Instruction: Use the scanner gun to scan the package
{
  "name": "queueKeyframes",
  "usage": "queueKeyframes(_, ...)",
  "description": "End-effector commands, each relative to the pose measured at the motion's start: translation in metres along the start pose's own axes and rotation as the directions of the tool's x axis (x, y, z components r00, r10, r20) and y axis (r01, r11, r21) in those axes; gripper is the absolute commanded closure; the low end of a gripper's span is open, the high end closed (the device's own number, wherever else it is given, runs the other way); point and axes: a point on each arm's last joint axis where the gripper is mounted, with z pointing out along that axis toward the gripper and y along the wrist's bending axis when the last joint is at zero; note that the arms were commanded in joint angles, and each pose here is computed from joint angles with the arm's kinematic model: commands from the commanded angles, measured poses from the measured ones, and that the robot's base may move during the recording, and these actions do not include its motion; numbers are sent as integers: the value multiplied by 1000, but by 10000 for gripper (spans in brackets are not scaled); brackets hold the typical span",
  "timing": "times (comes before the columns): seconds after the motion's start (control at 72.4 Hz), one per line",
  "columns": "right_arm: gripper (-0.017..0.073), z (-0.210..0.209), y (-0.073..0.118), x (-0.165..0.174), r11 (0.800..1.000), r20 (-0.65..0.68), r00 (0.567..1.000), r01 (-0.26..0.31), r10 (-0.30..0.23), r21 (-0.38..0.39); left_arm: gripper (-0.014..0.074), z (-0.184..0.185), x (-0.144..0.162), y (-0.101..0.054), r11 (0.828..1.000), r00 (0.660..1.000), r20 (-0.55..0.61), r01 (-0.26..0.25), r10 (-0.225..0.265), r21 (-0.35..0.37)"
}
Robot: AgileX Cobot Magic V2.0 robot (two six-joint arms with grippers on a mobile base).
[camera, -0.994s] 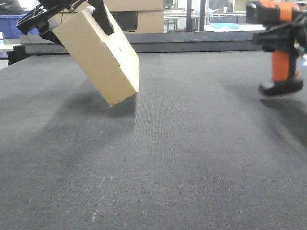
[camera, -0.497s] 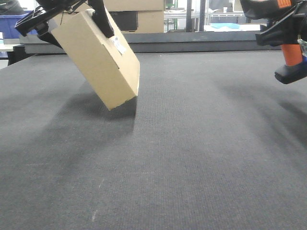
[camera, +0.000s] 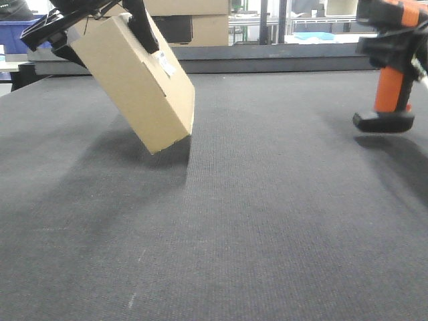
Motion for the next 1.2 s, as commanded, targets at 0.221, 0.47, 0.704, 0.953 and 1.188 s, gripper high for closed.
queueKeyframes(0.221,721,2,4,-7,999,97,995,17,-12,-46,705,-4,0,-5,1000,1000,12,3,-3,16)
queueKeyframes(0.47,721,2,4,-6,999,85,996,17,-13,-46,705,-4,0,-5,1000,1000,12,3,-3,16)
queueKeyframes(0.704,669,2,4,-2,999,37,999,-10,12,-46,705,-4,0,-5,1000,1000,12,3,-3,16)
queueKeyframes(0.953,270,2,4,-3,999,48,999,-10,12,-46,705,-4,0,-5,1000,1000,12,3,-3,16)
queueKeyframes(1.188,43,2,4,1,999,13,1000,-10,11,-45,705,-4,1,-4,1000,1000,2,3,-3,13)
